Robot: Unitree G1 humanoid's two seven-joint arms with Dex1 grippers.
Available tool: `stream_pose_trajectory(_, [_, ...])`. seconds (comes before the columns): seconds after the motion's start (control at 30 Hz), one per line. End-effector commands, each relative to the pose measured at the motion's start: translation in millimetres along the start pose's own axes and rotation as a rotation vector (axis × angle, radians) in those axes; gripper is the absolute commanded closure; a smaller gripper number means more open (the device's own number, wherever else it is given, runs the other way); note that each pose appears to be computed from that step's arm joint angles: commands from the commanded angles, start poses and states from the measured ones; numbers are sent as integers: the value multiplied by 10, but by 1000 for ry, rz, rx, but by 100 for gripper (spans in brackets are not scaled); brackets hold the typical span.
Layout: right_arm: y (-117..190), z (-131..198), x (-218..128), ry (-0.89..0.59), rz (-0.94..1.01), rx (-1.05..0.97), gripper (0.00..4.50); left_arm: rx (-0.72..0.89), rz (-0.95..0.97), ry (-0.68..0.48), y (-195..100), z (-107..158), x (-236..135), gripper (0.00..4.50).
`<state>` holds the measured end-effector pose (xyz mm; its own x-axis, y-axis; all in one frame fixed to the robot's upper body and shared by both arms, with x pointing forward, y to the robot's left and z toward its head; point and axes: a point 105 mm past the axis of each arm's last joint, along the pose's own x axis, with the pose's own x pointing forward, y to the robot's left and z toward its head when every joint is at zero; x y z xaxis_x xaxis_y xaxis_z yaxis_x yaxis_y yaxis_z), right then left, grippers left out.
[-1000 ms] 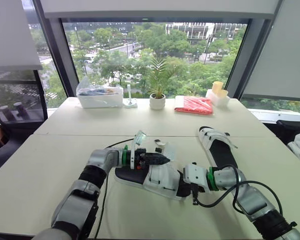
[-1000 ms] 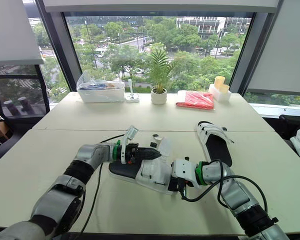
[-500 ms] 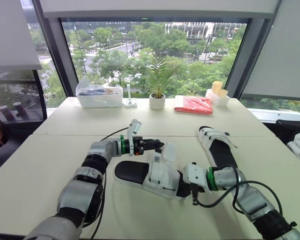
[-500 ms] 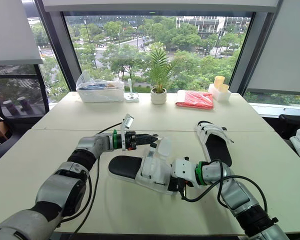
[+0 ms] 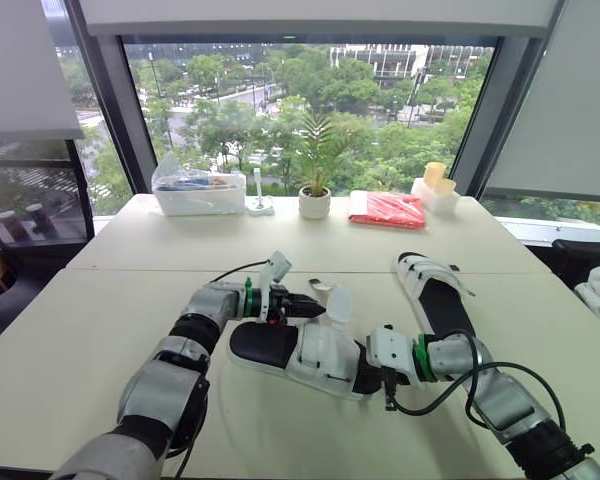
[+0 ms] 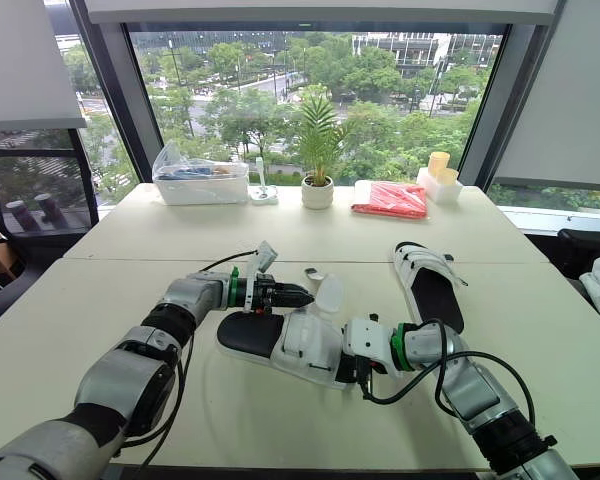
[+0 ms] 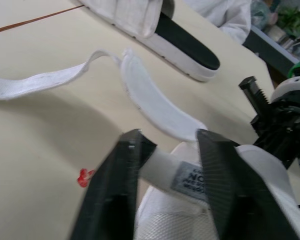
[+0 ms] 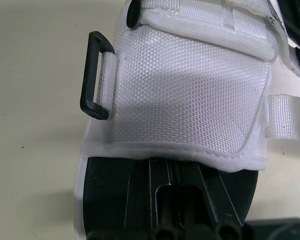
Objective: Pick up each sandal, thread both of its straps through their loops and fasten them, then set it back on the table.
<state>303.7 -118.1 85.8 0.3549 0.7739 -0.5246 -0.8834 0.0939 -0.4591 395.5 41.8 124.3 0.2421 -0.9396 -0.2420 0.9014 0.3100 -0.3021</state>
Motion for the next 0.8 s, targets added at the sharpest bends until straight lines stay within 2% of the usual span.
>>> stream_pose_trajectory(0.03, [239,-244,84,87,88,68,450,72,43,-18,47,151,-29,343])
stream_pose_trajectory(0.3, [250,-237,97,86,91,66,450,244,65,131,75,-29,27,343])
stream_pose_trajectory(0.6, [243,-234,110,83,89,68,450,407,92,244,103,-25,87,343])
stream_pose_trajectory(0.67, [242,-232,110,82,87,69,450,366,97,216,111,18,67,343])
stream_pose_trajectory(0.8, [234,-231,110,81,81,70,450,220,87,75,104,281,-48,343])
